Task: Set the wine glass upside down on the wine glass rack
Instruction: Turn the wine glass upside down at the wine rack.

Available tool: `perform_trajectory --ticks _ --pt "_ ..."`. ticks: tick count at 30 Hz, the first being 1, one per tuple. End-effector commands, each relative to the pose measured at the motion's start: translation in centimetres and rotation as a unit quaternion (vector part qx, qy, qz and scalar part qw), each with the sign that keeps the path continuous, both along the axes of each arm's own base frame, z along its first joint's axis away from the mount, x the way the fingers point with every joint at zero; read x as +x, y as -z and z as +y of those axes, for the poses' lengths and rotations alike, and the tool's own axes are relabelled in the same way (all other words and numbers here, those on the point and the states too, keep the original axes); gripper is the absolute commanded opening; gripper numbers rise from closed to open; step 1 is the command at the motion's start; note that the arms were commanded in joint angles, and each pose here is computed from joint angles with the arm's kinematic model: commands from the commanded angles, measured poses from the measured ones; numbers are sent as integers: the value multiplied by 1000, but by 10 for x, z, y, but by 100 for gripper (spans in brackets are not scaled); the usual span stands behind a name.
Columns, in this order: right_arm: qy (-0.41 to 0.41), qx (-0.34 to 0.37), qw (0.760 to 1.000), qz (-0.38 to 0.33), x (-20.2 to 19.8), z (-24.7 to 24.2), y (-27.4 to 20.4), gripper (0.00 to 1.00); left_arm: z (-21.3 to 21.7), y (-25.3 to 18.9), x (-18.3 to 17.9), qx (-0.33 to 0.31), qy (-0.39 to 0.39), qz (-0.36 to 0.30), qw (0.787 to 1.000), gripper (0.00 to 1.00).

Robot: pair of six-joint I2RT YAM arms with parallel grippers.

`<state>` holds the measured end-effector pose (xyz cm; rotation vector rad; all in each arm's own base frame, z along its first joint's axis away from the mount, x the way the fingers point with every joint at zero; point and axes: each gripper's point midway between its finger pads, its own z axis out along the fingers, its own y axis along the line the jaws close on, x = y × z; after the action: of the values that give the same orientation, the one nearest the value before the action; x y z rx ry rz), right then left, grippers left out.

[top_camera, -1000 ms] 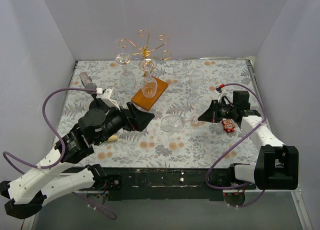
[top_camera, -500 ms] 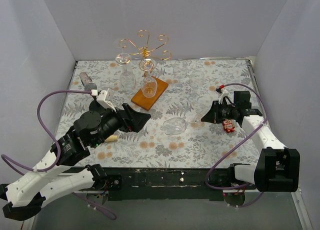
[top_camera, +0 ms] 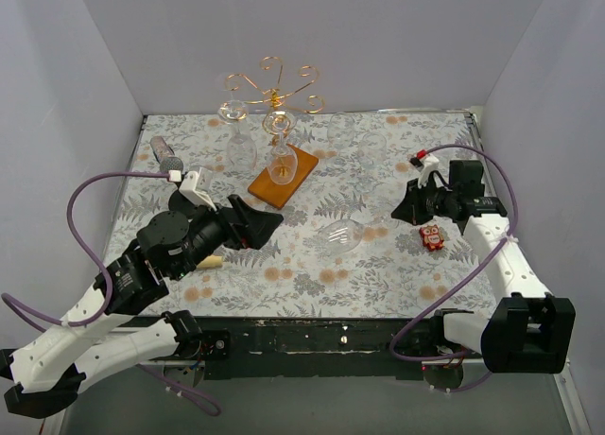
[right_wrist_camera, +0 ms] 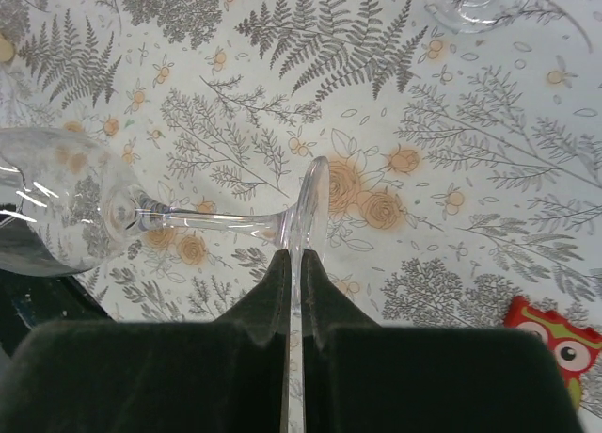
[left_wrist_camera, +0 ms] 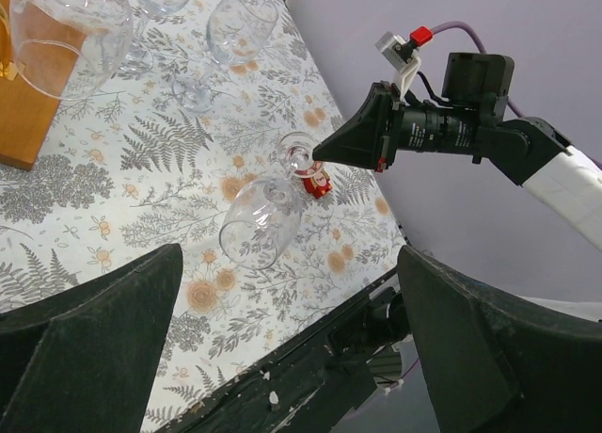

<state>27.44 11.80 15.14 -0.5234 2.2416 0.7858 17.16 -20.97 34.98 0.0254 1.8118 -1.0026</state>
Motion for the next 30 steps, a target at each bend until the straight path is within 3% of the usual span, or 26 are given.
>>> perform_trajectory --ticks 1,10,17,20,30 --pt "-11 -38 996 -83 16 -9 -38 1 -3 -16 1 -26 0 -6 1000 98" --pt "-34 -120 972 -198 37 -25 -99 1 -29 -23 -9 -84 55 9 995 98" --pt "-87 -170 926 -324 37 -18 -164 1 -38 -30 -10 -134 63 28 989 98" --pt "-123 -199 890 -391 27 -3 -188 1 -41 -33 -7 -154 60 37 986 98" --pt "-230 -261 719 -602 -16 45 -247 1 -66 -39 -6 -226 91 63 968 98"
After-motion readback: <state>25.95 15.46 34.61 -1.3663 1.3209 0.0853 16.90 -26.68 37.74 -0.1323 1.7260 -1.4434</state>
